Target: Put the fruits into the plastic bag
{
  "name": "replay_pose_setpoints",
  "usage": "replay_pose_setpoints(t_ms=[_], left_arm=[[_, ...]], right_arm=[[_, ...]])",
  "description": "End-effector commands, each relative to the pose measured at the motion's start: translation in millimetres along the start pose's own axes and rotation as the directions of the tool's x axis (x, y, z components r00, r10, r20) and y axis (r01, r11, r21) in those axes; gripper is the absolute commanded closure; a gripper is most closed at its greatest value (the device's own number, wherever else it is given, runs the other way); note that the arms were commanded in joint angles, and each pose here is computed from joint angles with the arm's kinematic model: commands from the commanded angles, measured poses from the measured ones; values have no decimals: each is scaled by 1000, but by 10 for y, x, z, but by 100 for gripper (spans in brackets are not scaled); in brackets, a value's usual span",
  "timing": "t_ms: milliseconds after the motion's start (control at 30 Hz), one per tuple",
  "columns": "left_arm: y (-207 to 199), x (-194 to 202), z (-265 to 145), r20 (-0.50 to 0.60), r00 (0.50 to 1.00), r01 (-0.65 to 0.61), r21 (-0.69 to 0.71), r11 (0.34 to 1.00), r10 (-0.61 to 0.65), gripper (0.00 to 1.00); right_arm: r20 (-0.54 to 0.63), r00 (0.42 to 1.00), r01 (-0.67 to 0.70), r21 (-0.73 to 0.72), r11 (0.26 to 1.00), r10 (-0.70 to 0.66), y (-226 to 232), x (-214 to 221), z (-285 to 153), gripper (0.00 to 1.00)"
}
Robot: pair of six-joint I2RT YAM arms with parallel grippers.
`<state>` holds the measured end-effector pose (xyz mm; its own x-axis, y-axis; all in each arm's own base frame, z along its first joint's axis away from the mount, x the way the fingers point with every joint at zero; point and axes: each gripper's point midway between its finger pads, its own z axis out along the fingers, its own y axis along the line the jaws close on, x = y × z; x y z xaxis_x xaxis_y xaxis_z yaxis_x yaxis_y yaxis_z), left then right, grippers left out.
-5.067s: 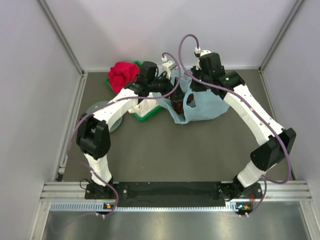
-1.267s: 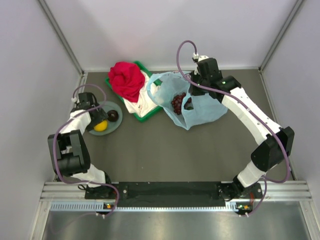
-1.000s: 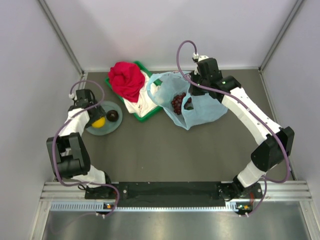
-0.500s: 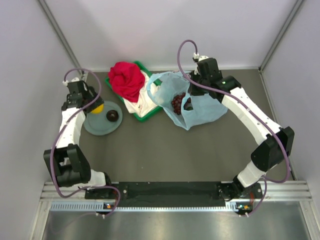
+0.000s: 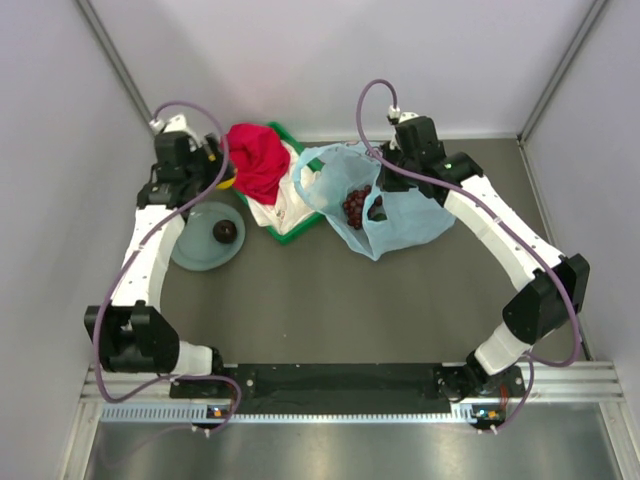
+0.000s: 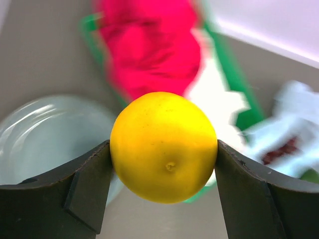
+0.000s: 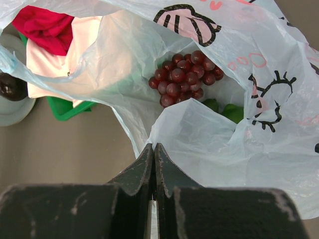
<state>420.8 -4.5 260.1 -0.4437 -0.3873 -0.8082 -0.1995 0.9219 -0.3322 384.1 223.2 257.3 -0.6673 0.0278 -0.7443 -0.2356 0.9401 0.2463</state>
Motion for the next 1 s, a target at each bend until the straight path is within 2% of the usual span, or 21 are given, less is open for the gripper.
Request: replay_pose_setpoints(t_ms=[0,167,333,433,500,700,833,967], left_arm=[[-930,-281,-122,121,990,-94,203,975,70,59],[-1319,-564,-221,211,977,-65,316,946,-3,59],[-1761,-639,-344,233,972,-125,436,891,23,59],[-2107,-510,-361,211,976,-153,526,837,47,60],[-2381,-432,-481,217,974,-184,602,777,62,59],[-3024,5,-788,181,973,-229,808,542,141,59],[-3213,406,-728,115,967,-214,851,480,227,59],[-3243,595,-642,55,964,-173,872,458,259,59]], right_arm=[[80,996,-26,-12,1000,27,13,-211,-161,100],[76,997,-25,1,1000,25,-7,-214,-177,100],[73,997,-28,6,1000,28,-23,-183,-178,100],[75,997,-29,10,1000,28,-30,-186,-171,100],[82,996,-32,11,999,31,-37,-204,-188,100],[86,996,-34,15,999,33,-43,-197,-203,100],[94,995,-36,11,999,35,-40,-220,-214,100],[88,996,-36,17,999,34,-56,-193,-234,100]])
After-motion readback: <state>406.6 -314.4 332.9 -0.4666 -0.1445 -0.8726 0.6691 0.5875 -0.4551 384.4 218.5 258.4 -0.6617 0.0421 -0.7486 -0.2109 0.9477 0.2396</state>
